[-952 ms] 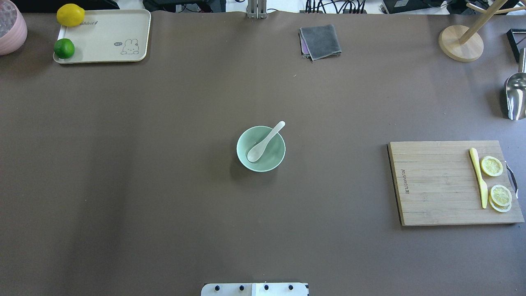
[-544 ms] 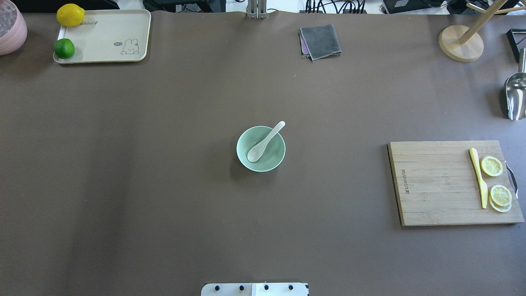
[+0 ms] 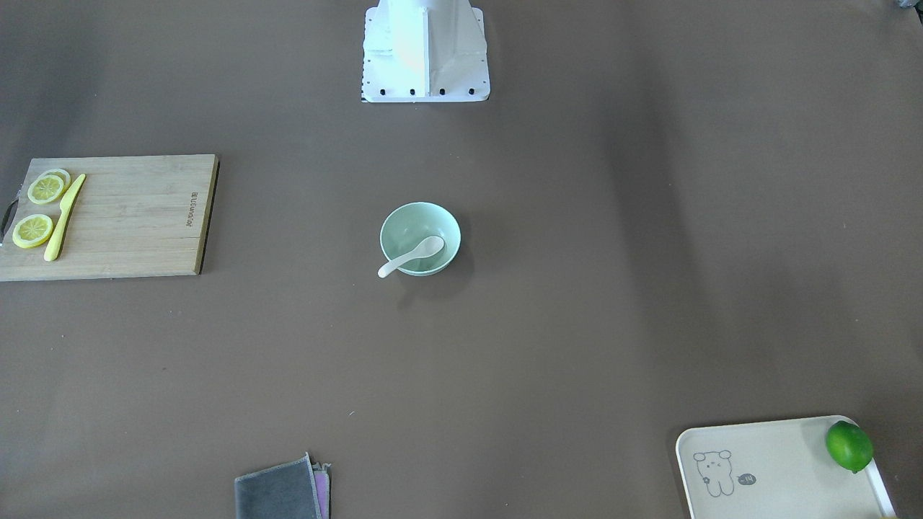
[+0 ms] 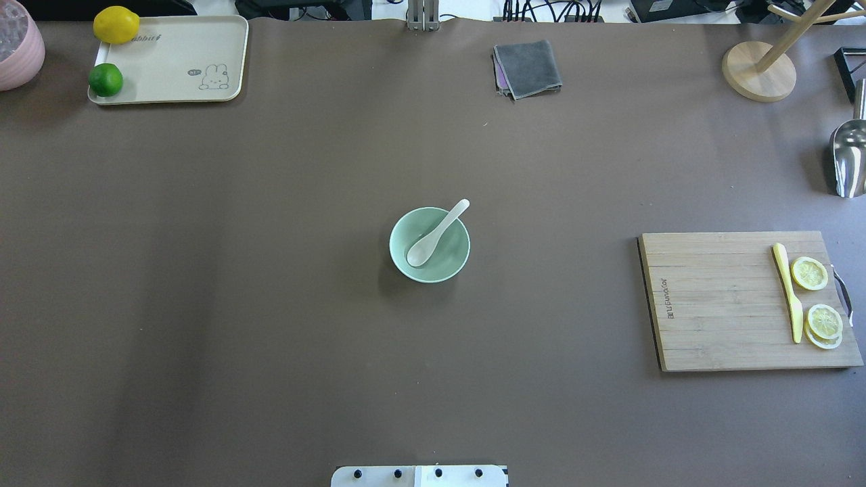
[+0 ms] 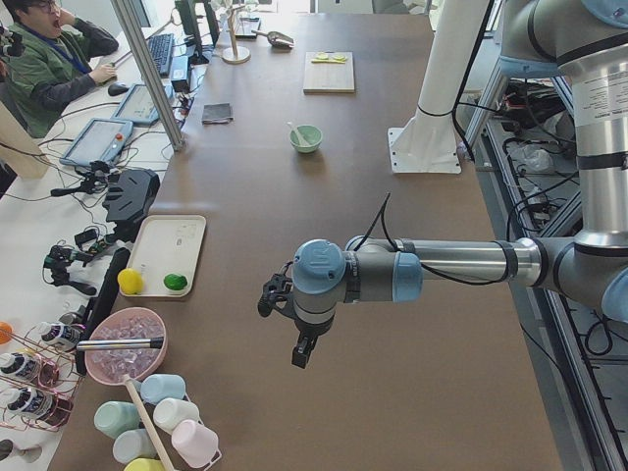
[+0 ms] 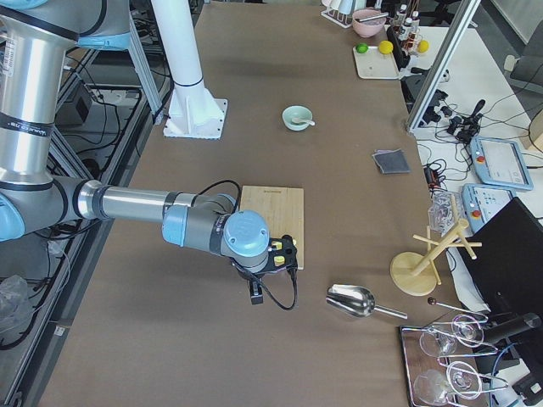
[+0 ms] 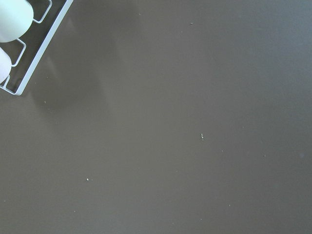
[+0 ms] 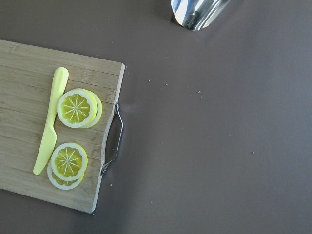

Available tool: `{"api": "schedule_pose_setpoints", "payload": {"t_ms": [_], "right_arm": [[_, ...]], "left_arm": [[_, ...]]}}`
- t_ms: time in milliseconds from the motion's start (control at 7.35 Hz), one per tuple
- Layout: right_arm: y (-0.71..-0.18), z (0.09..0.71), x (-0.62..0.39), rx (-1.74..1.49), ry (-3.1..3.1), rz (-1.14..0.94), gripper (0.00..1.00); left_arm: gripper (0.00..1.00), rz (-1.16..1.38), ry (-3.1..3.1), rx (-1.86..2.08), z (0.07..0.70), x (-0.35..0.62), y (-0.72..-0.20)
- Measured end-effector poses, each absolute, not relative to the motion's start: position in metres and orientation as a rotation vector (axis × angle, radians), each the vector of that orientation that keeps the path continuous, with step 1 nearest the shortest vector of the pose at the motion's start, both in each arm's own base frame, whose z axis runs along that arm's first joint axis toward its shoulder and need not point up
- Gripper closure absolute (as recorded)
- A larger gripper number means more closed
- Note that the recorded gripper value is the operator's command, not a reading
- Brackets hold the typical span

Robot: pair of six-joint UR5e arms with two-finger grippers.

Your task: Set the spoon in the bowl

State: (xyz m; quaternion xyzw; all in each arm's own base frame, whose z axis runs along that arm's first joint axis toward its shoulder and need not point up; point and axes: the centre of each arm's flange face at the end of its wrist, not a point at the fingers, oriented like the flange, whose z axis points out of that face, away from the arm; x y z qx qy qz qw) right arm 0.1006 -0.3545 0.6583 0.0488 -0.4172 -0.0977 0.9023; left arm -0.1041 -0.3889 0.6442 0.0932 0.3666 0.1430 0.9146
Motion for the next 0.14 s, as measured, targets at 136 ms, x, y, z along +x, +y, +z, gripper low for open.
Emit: {"api": "schedule_pose_setpoints", "payload": {"t_ms": [136], "right_arm": [[-0.3548, 0.6581, 0.1004, 0.101, -0.863, -0.202, 0.0]], "left_arm": [[0.0, 0.295, 0.755, 0.192, 0.6439, -0.1041, -0.3891]]}}
